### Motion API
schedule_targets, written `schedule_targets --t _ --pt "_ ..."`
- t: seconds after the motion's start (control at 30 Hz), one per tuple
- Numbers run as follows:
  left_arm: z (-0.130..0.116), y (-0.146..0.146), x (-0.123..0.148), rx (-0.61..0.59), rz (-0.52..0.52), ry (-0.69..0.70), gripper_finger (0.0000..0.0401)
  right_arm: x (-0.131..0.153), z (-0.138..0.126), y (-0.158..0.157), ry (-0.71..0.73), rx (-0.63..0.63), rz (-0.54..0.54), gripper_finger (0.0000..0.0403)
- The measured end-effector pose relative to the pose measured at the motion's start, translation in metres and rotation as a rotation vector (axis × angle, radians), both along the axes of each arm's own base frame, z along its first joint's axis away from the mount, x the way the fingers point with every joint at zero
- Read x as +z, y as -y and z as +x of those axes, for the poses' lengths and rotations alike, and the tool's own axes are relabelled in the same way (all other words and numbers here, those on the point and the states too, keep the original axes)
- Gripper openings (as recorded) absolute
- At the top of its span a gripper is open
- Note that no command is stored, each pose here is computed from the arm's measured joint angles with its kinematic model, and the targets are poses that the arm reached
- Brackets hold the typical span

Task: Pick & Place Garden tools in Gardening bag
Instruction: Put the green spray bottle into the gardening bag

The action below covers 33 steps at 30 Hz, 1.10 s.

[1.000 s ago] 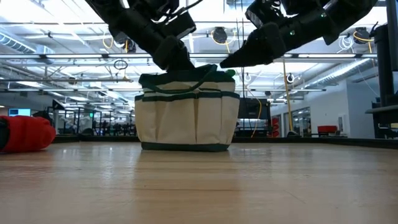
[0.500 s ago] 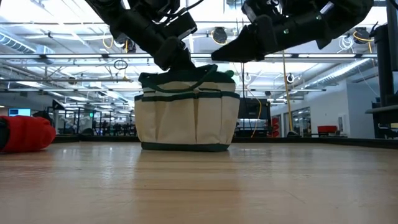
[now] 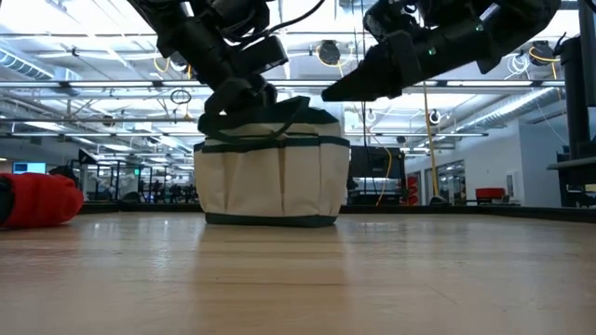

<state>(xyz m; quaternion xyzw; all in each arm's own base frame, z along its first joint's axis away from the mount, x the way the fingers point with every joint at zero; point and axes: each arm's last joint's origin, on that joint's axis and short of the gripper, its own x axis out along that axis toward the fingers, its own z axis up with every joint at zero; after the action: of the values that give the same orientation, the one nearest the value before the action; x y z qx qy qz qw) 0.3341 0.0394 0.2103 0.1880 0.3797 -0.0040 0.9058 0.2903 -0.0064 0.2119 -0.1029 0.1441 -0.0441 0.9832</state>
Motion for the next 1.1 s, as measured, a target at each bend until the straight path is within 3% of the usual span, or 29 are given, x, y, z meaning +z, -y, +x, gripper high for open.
schedule_targets --t 0.17,0.37,0.47,0.67,1.1 --pt "0.000 0.000 0.000 -0.040 0.040 -0.008 0.0156 -0.009 -0.003 0.000 -0.105 0.007 -0.021 0.0167" --pt "0.000 0.000 0.002 -0.046 0.050 0.008 0.0170 -0.012 -0.004 0.000 -0.163 0.097 -0.254 0.0167" --pt "0.000 0.000 0.002 -0.050 0.054 0.007 0.0178 -0.010 -0.004 0.000 -0.154 0.122 -0.321 0.0167" --pt "0.001 0.000 0.003 -0.076 0.084 0.013 0.0162 -0.008 -0.003 -0.005 -0.105 0.287 -0.356 0.0167" --pt "0.002 -0.001 0.005 -0.040 0.049 0.040 0.0173 -0.023 0.005 0.006 -0.144 0.284 -0.426 0.0167"
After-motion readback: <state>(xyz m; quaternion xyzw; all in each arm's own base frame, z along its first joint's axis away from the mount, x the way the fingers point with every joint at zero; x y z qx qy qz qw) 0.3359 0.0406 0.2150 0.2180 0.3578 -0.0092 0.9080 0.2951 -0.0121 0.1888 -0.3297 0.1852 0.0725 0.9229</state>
